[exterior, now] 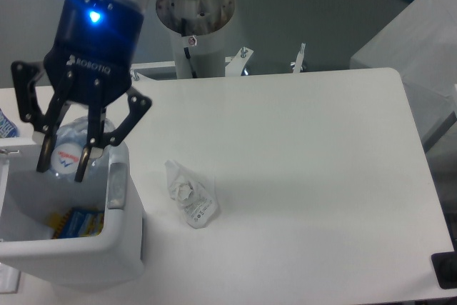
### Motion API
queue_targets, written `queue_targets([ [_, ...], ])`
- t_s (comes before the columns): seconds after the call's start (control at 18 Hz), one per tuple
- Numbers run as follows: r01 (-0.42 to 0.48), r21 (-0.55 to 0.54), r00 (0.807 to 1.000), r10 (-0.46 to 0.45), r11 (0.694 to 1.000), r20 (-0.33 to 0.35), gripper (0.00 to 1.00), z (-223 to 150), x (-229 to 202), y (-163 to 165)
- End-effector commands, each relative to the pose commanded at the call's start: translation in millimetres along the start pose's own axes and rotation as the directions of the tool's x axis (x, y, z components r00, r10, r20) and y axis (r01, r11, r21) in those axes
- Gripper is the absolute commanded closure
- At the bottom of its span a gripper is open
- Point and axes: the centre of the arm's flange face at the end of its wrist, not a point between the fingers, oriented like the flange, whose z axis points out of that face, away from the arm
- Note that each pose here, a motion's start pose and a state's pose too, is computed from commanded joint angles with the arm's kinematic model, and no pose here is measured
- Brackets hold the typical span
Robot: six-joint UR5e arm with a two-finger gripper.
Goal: Place the trash in the trash can
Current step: 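Lower the bottle into the bin and open the gripper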
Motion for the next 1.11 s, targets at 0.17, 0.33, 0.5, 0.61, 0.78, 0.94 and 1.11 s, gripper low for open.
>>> queue_targets([
  [0.17, 0.039, -0.014, 0.999, -0.039, 0.999, -0.003, 0.61, 11, 0, 4],
  [0.33, 0.075, -0.028, 0.997, -0.075, 0.997, -0.005, 0.60, 20, -2, 8],
  [0.5, 0.081, -0.041, 0.997, -0.081, 0.996, -0.005, 0.60, 29, -1, 12],
  [0.61, 0.085, -0.043, 0.996, -0.086, 0.995, -0.006, 0.60, 33, -2, 12],
  [0.78, 0.096, -0.041, 0.995, -0.097, 0.995, -0.006, 0.60, 34, -2, 10],
  [0.94, 0.102, -0.053, 0.995, -0.103, 0.993, -0.003, 0.58, 43, -7, 14],
  [1.11, 0.134, -0.064, 0.991, -0.134, 0.989, 0.002, 0.58, 51, -12, 18],
])
